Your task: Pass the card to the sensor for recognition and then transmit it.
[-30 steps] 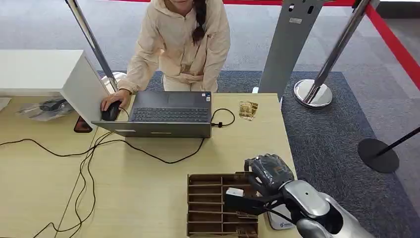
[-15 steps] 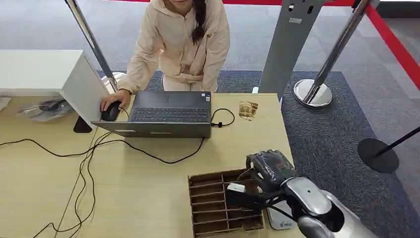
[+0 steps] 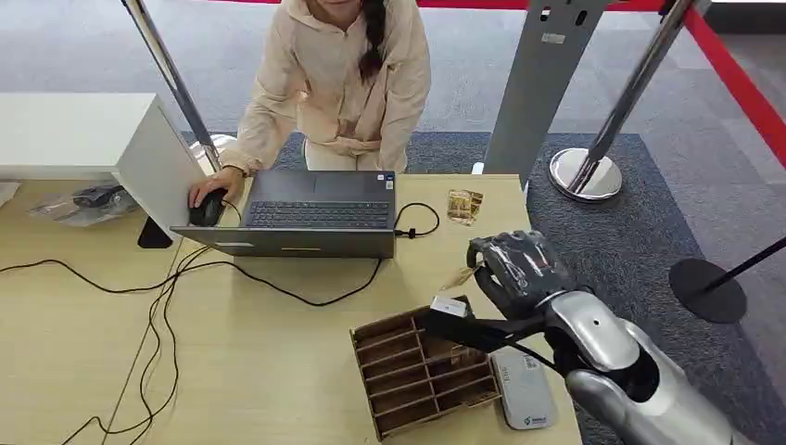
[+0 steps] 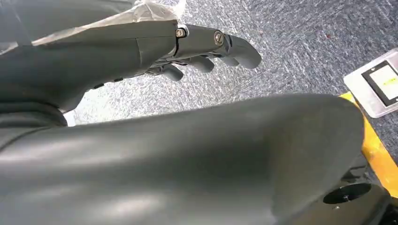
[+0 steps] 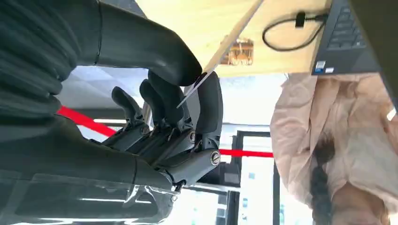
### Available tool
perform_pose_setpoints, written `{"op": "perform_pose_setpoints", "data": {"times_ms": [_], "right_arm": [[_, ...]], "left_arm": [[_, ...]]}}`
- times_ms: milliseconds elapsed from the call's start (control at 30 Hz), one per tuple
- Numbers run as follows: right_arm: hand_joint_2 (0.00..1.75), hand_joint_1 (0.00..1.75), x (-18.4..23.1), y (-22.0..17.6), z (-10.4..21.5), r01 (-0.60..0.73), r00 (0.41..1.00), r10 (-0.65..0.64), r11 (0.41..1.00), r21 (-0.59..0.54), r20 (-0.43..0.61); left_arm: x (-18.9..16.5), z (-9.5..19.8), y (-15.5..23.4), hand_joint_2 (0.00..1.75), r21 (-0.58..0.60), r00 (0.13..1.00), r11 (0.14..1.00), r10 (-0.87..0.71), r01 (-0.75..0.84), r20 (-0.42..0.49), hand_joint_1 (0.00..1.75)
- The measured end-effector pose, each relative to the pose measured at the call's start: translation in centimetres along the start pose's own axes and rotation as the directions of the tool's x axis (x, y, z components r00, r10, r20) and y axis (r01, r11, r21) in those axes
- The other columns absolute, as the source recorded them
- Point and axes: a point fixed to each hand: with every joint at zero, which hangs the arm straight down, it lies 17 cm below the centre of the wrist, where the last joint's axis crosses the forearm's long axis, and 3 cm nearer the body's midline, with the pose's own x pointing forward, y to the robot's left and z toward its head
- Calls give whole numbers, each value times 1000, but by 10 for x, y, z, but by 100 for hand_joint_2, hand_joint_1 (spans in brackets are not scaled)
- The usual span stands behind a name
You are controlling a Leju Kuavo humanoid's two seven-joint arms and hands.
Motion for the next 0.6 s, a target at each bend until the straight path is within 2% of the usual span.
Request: {"op": "perform_pose_setpoints", "data": {"times_ms": [33, 100, 200, 333, 600], "right_arm": [[175, 143, 0, -4, -1, -1, 1000, 1, 1000, -7, 0], [175, 154, 0, -9, -2, -2, 1000, 2, 1000, -16, 3], [175, 150, 1, -15, -2, 1, 1000, -1, 1000, -24, 6], [175, 154, 2, -17, -2, 7, 1000, -7, 1000, -28, 6], [175, 175, 2, -36, -4, 26, 1000, -25, 996, -84, 5]], "left_arm": [[0, 0, 0, 0, 0, 1000, 1000, 0, 0, 0, 0], [0, 0, 0, 0, 0, 1000, 1000, 0, 0, 0, 0], [0, 0, 0, 0, -1, 1000, 1000, 0, 0, 1, 0], [0, 0, -1, 0, -2, 1000, 1000, 0, 0, 1, 0], [1, 0, -2, 0, -6, 1000, 1000, -12, 12, 5, 0]]}}
